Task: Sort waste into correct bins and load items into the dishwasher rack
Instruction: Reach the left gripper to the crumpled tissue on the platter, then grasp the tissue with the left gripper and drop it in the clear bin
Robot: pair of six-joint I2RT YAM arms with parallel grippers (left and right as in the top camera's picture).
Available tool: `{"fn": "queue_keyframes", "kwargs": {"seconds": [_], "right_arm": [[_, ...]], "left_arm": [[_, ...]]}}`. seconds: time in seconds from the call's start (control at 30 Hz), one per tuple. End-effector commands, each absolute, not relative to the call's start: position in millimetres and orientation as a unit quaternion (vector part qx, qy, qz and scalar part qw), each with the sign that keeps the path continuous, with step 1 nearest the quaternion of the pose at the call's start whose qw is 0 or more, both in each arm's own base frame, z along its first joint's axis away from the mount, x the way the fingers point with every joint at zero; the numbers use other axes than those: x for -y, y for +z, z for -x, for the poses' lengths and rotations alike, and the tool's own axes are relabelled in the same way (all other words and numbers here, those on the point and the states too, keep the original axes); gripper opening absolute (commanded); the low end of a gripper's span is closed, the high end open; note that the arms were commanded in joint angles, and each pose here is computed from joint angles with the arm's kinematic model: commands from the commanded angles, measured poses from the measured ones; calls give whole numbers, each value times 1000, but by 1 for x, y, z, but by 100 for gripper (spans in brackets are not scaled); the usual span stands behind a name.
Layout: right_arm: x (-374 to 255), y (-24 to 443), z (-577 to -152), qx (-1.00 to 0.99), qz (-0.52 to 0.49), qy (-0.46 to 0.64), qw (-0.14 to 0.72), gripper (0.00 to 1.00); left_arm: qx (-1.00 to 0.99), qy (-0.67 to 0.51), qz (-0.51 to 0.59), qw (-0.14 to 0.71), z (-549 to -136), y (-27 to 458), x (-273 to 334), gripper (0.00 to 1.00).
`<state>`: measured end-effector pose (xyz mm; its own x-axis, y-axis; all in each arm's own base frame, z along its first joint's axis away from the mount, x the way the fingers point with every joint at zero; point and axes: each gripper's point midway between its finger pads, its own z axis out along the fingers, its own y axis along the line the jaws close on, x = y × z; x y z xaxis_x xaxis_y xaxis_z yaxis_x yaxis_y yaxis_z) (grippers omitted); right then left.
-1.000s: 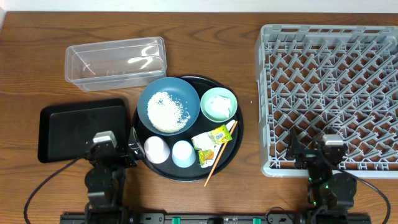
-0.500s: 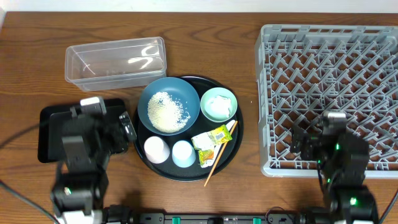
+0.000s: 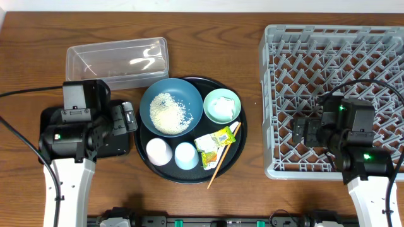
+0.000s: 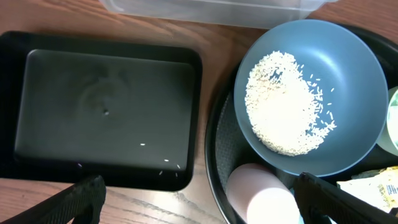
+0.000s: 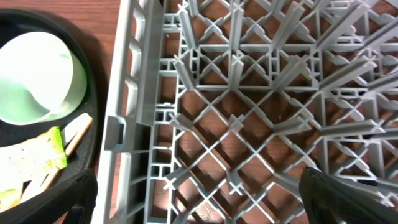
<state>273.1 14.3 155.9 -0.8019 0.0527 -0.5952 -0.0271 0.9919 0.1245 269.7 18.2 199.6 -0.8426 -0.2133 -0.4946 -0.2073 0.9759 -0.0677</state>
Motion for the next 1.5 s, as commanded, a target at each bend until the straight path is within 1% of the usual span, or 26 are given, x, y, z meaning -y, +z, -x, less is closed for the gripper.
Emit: {"fn": "queue_keyframes", "kwargs": {"seconds": [0.0, 0.17, 0.4, 0.53, 0.8, 0.9, 1.1, 1.2, 1.3, 1.33, 1.4, 1.47], "right_arm": [[-22, 165, -276, -943, 1, 78, 324, 99], [-44, 168, -272, -938, 24, 137, 318, 99], [-44, 169, -273, -937, 25, 140, 320, 99], [-45, 169, -273, -937, 25, 140, 320, 99], [-44, 165, -268, -941, 23, 140, 309, 99], [-44, 165, -268, -941, 23, 140, 308, 99], [-44, 164, -267, -941, 22, 140, 306, 99], [-44, 164, -266, -942, 22, 140, 304, 99], [-45, 163, -265, -943, 22, 140, 302, 99], [-45, 163, -265, -943, 22, 140, 301, 99], [-45, 162, -265, -943, 21, 140, 300, 99], [-45, 162, -265, -943, 22, 140, 300, 99]], "left_arm": [[-958, -45, 94, 269, -276, 208, -5, 98], [-955, -84, 82, 271, -282, 209, 9, 98], [-960, -97, 70, 254, -287, 199, 18, 98], [-964, -104, 40, 242, -296, 190, 37, 98], [-966, -97, -53, 234, -319, 165, 95, 99], [-959, -108, -86, 246, -330, 158, 130, 97], [-948, -161, -80, 264, -352, 139, 199, 96], [-939, -191, -108, 266, -356, 125, 237, 97], [-934, -200, -128, 268, -358, 111, 260, 96], [-933, -202, -132, 267, -358, 107, 265, 96], [-931, -205, -140, 268, -360, 97, 276, 88], [-930, -206, -145, 268, -362, 90, 282, 86]]}}
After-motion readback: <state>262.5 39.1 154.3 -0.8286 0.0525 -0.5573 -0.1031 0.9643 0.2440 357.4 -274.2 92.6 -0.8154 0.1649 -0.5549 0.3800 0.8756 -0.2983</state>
